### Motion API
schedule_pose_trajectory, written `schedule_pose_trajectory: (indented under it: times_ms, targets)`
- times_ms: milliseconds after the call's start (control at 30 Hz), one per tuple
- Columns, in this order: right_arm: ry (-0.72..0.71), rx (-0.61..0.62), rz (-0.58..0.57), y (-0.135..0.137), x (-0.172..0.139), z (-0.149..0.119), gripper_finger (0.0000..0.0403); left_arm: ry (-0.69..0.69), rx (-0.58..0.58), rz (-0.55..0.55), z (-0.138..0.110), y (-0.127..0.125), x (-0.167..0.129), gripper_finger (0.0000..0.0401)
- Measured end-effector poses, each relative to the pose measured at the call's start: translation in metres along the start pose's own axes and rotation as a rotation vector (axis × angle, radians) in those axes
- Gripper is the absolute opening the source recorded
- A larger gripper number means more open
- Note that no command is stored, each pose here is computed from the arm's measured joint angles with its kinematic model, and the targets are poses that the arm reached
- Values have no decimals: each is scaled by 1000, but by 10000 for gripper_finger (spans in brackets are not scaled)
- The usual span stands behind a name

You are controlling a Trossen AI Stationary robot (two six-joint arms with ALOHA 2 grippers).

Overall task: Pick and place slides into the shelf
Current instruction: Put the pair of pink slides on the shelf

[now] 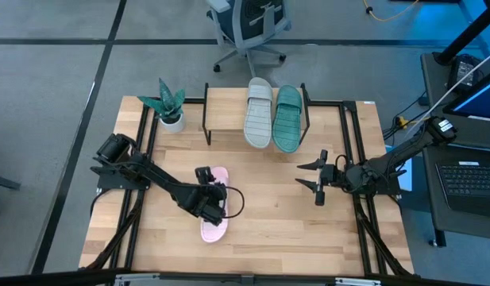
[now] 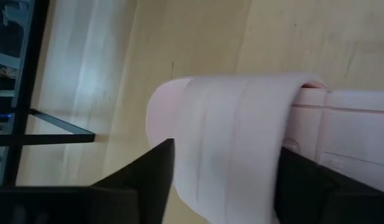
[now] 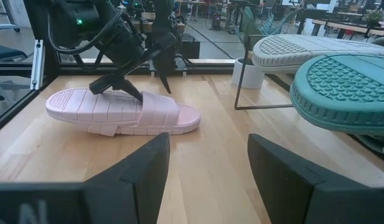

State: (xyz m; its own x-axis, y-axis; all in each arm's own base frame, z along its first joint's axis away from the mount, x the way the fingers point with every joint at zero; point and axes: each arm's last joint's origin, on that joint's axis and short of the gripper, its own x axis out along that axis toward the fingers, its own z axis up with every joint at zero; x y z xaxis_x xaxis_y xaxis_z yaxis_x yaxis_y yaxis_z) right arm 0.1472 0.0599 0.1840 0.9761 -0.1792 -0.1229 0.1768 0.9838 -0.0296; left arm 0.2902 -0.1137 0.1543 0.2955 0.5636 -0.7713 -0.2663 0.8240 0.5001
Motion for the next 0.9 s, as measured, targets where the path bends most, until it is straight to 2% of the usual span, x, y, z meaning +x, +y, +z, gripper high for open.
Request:
schedule_pose_trajectory:
  times_ms: [267, 600, 900]
  targets:
    - [0, 0, 0, 0, 0, 0, 218, 2, -10, -27, 1, -2, 0, 112]
    - [-1, 0, 0, 0, 0, 0, 218, 9, -27, -52, 1, -3, 0, 15]
    - [-1, 0, 0, 0, 0, 0, 218, 9, -16, -53, 1, -3, 0, 5]
